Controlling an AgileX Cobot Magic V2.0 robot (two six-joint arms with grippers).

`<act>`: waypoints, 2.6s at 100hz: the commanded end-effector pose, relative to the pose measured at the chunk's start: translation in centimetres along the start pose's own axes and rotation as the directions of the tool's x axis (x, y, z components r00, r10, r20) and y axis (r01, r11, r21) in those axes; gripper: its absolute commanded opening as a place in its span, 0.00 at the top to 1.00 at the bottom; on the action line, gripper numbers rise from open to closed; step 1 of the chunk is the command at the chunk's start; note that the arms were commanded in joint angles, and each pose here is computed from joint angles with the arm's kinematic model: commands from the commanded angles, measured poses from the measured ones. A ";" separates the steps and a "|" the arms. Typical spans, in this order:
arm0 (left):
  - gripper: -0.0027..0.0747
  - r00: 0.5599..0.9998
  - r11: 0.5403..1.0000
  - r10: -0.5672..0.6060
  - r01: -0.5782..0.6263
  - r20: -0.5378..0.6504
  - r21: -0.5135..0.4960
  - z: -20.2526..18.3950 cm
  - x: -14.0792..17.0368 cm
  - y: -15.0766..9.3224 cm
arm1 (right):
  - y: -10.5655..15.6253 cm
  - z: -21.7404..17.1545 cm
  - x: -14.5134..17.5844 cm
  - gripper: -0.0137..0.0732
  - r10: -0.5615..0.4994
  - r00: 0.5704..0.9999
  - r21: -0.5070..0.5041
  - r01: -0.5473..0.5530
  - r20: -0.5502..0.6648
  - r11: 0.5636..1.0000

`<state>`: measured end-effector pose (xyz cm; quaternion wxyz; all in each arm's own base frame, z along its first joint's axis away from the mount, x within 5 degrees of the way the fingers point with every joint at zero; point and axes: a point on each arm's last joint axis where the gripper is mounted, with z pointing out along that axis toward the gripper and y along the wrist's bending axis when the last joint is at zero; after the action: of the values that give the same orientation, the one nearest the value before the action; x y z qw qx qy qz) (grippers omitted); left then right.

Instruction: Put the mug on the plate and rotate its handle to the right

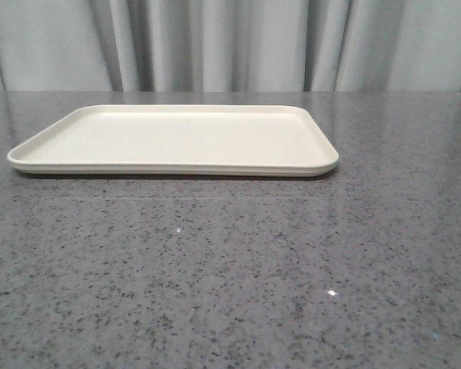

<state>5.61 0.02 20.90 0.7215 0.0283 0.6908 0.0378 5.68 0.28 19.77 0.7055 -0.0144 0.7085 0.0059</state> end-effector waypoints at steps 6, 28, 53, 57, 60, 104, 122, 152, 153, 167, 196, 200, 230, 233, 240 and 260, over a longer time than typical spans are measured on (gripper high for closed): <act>0.99 0.996 1.000 -0.002 0.005 0.084 -0.031 -0.2 -0.5 0.2 | -0.3 -0.2 -0.7 0.92 -0.007 0.996 0.039 0.003 0.090 0.999; 0.99 0.996 1.000 -0.002 0.005 0.084 -0.031 -0.2 -0.5 0.2 | -0.3 -0.2 -0.7 0.92 -0.007 0.996 0.039 0.003 0.090 0.999; 0.99 0.996 1.000 -0.002 0.005 0.084 -0.031 -0.2 -0.5 0.2 | -0.3 -0.2 -0.7 0.92 -0.007 0.996 0.039 0.003 0.090 0.999; 0.99 0.996 1.000 -0.002 0.005 0.084 -0.031 -0.2 -0.5 0.2 | -0.3 -0.2 -0.7 0.92 -0.007 0.996 0.039 0.003 0.090 0.999; 0.99 0.996 1.000 -0.002 0.005 0.084 -0.031 -0.2 -0.5 0.2 | -0.3 -0.2 -0.7 0.92 -0.007 0.996 0.039 0.003 0.090 0.999; 0.99 0.996 1.000 -0.002 0.005 0.084 -0.031 -0.2 -0.5 0.2 | -0.3 -0.2 -0.7 0.92 -0.007 0.996 0.039 0.003 0.090 0.999; 0.99 0.996 1.000 -0.002 0.005 0.084 -0.031 -0.2 -0.5 0.2 | -0.3 -0.2 -0.7 0.92 -0.007 0.996 0.039 0.003 0.090 0.999; 0.99 0.995 0.999 -0.002 0.005 0.099 -0.036 -0.3 -0.6 0.3 | -0.3 -0.2 -0.8 0.92 -0.007 0.995 0.042 0.003 0.096 0.999; 0.99 0.995 0.999 -0.002 0.005 0.099 -0.036 -0.3 -0.6 0.3 | -0.3 -0.2 -0.8 0.92 -0.007 0.995 0.042 0.003 0.096 0.999; 0.99 0.992 0.999 -0.001 0.006 0.126 -0.047 -0.3 -0.8 0.4 | -0.3 -0.2 -0.8 0.92 -0.007 0.995 0.042 0.003 0.096 0.999; 0.99 0.982 0.997 0.003 0.010 0.188 -0.071 -0.4 -1.4 0.6 | -0.3 -0.2 -0.8 0.92 -0.007 0.995 0.042 0.003 0.096 0.999; 0.99 0.982 0.997 0.003 0.010 0.188 -0.071 -0.4 -1.4 0.6 | -0.3 -0.2 -0.8 0.92 -0.007 0.995 0.042 0.003 0.096 0.999; 0.99 0.978 0.997 0.003 0.013 0.209 -0.079 -0.4 -1.6 0.7 | -0.4 -0.2 -0.9 0.92 -0.008 0.994 0.049 0.002 0.109 0.999; 0.99 0.976 0.997 0.004 0.014 0.217 -0.082 -0.5 -1.7 0.7 | -0.4 -0.2 -0.9 0.92 -0.008 0.994 0.049 0.002 0.109 0.999; 0.99 0.973 0.996 0.005 0.015 0.230 -0.087 -0.5 -1.8 0.8 | -0.4 -0.2 -0.9 0.92 -0.007 0.994 0.049 0.002 0.109 0.999; 0.99 0.974 0.996 0.005 0.015 0.227 -0.085 -0.5 -1.8 0.7 | -0.4 -0.2 -0.9 0.92 -0.007 0.994 0.049 0.002 0.109 0.999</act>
<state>5.46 0.37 22.15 0.7664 0.0121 0.6400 0.0537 5.69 0.22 19.91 0.7109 -0.0118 0.7031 0.0034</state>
